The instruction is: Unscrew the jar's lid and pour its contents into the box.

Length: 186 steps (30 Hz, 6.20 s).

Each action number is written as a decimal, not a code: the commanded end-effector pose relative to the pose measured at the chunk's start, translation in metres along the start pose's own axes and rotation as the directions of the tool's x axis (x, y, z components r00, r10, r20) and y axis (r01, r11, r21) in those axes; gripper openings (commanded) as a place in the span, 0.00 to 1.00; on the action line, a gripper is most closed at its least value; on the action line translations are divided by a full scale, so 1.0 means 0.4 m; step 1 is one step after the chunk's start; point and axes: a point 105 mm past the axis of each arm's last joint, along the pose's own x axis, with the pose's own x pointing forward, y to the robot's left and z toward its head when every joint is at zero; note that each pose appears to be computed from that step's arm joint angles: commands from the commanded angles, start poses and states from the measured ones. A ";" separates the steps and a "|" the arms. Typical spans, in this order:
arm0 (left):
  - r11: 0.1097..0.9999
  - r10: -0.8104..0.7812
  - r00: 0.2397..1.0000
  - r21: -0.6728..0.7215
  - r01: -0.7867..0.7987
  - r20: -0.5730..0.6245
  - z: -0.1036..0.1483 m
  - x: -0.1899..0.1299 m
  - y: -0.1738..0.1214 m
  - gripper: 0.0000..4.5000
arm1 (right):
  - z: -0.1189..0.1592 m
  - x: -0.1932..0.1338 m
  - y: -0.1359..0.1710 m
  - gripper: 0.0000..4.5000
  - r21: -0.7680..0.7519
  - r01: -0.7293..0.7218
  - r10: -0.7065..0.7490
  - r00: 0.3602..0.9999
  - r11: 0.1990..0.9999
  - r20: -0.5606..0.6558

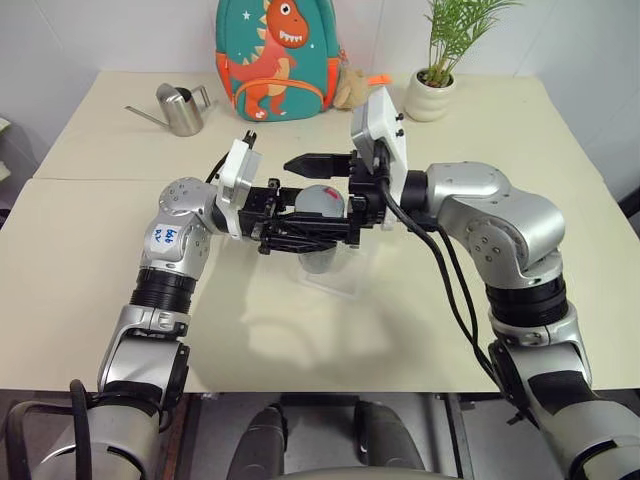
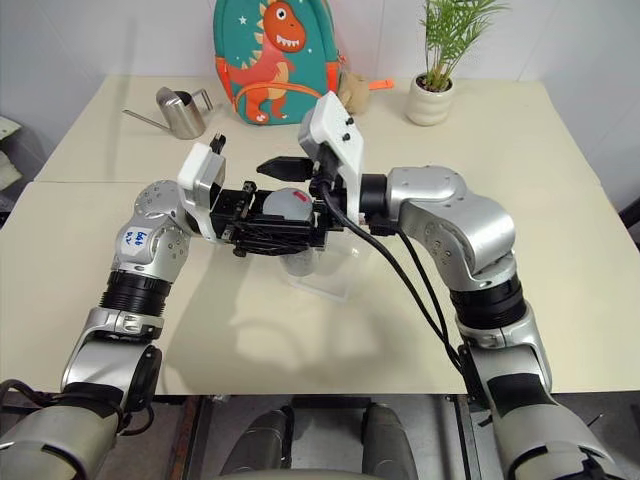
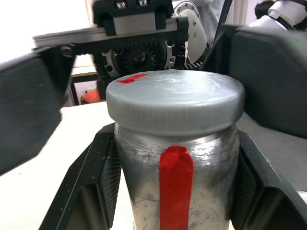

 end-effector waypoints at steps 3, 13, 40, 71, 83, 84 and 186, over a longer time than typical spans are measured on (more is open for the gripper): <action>0.994 -0.101 0.995 0.048 0.100 0.017 0.026 -0.002 -0.029 0.54 | 0.030 -0.054 -0.010 1.00 -0.036 0.088 -0.088 0.996 0.995 0.009; 0.995 -0.095 0.995 0.045 0.094 0.018 0.025 -0.004 -0.021 0.54 | 0.035 -0.088 -0.008 1.00 -0.042 0.131 -0.132 0.991 0.990 -0.019; 0.996 -0.074 0.997 0.046 0.074 0.011 0.026 -0.010 -0.012 0.54 | 0.041 -0.114 0.029 1.00 -0.037 0.118 -0.119 0.992 0.992 -0.046; 0.995 -0.085 0.996 0.057 0.083 0.026 0.026 0.003 -0.005 0.54 | 0.045 0.022 0.011 1.00 -0.008 0.054 -0.054 0.997 0.998 0.047; 0.996 -0.073 0.997 0.058 0.071 0.024 0.025 -0.002 -0.007 0.54 | 0.034 -0.005 0.003 1.00 -0.030 0.089 -0.088 0.996 0.996 0.016; 0.996 -0.072 0.997 0.058 0.071 0.023 0.024 -0.003 -0.007 0.54 | 0.033 -0.010 0.002 1.00 -0.032 0.093 -0.093 0.996 0.995 0.013; 0.997 -0.049 0.999 0.059 0.048 0.021 0.019 -0.011 0.000 0.54 | 0.063 -0.045 0.038 0.71 -0.111 0.024 -0.033 0.996 0.994 -0.081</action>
